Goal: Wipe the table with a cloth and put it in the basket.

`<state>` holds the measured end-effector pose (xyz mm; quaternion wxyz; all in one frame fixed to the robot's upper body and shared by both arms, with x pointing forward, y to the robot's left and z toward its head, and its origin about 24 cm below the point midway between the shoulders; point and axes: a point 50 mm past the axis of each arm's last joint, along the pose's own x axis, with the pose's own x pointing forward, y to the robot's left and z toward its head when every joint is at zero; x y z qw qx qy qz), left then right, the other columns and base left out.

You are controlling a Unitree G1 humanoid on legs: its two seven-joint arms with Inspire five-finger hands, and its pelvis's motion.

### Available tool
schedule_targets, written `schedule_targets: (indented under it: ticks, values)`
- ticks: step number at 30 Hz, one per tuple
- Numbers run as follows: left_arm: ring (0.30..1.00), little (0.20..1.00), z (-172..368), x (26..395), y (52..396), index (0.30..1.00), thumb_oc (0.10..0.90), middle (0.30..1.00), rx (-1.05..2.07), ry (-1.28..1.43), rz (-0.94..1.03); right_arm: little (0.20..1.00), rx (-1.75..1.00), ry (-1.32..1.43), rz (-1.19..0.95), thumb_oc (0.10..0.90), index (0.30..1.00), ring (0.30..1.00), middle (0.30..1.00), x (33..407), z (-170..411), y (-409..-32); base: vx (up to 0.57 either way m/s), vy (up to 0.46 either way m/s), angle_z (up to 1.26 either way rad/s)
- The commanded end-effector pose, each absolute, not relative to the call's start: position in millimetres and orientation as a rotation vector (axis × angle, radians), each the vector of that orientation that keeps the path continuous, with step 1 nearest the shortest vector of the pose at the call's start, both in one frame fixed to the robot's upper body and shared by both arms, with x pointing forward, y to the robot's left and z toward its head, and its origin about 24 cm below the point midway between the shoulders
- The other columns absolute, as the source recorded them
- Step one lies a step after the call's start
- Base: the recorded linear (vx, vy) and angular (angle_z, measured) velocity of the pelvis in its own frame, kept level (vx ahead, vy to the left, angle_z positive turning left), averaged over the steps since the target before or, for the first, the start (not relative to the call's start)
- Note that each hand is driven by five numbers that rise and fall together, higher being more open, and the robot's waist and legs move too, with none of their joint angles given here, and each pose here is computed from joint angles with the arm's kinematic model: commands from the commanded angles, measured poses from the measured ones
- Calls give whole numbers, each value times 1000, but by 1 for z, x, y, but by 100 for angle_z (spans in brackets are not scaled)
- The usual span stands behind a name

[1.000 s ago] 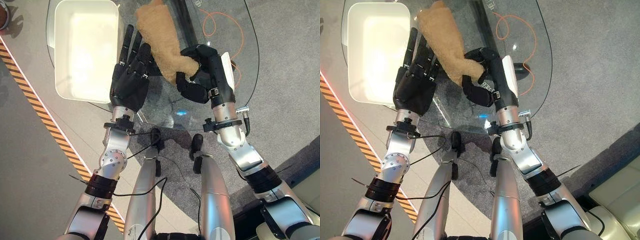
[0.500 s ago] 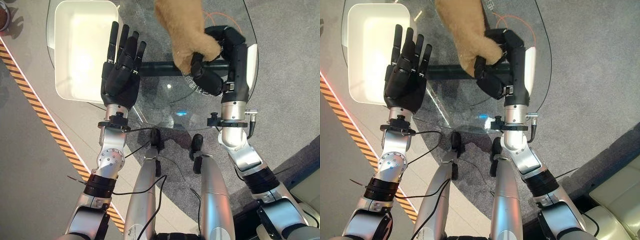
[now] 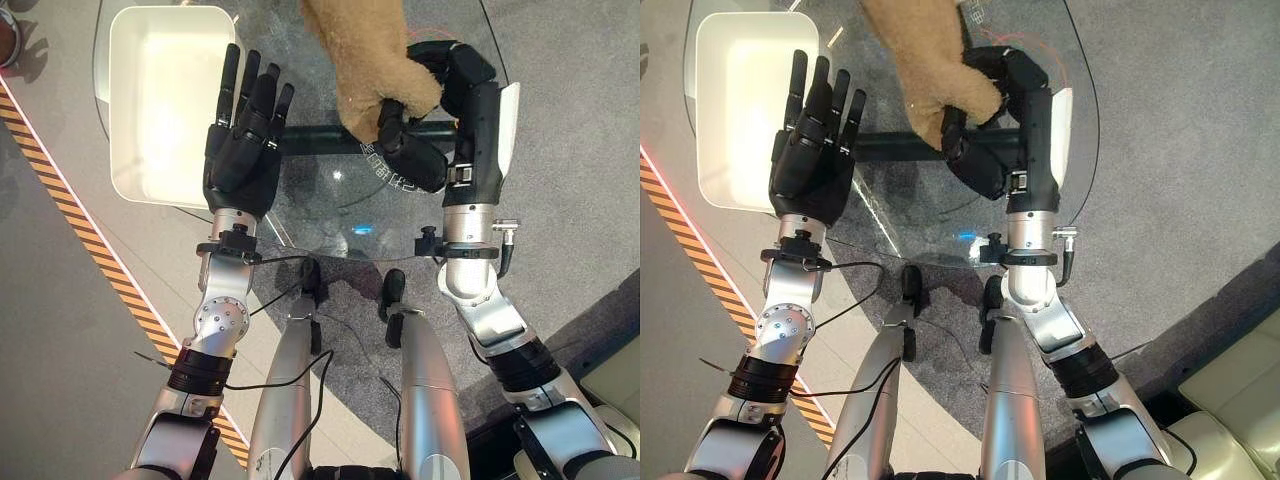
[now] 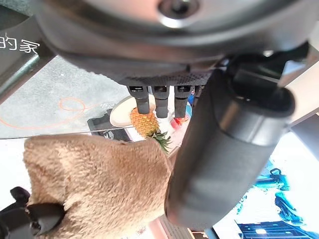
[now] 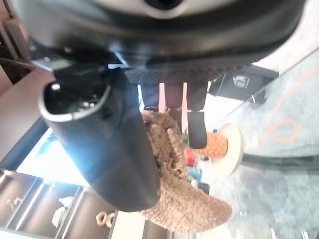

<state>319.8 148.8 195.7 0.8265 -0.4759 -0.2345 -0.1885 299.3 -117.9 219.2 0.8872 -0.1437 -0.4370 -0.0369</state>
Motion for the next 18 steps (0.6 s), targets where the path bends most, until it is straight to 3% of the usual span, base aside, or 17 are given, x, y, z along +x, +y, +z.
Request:
schedule_targets:
  ticks: [1, 18]
  values:
    - [900, 900, 255, 299, 141, 900, 800, 900, -1013, -747, -595, 200, -102, -1374, 70, 100, 300, 300, 300, 243, 294, -90, 0, 0, 0]
    - [900, 900, 264, 293, 125, 900, 800, 900, -943, -775, -777, 200, -211, -1256, 191, 100, 300, 300, 300, 256, 284, -78, 0, 0, 0]
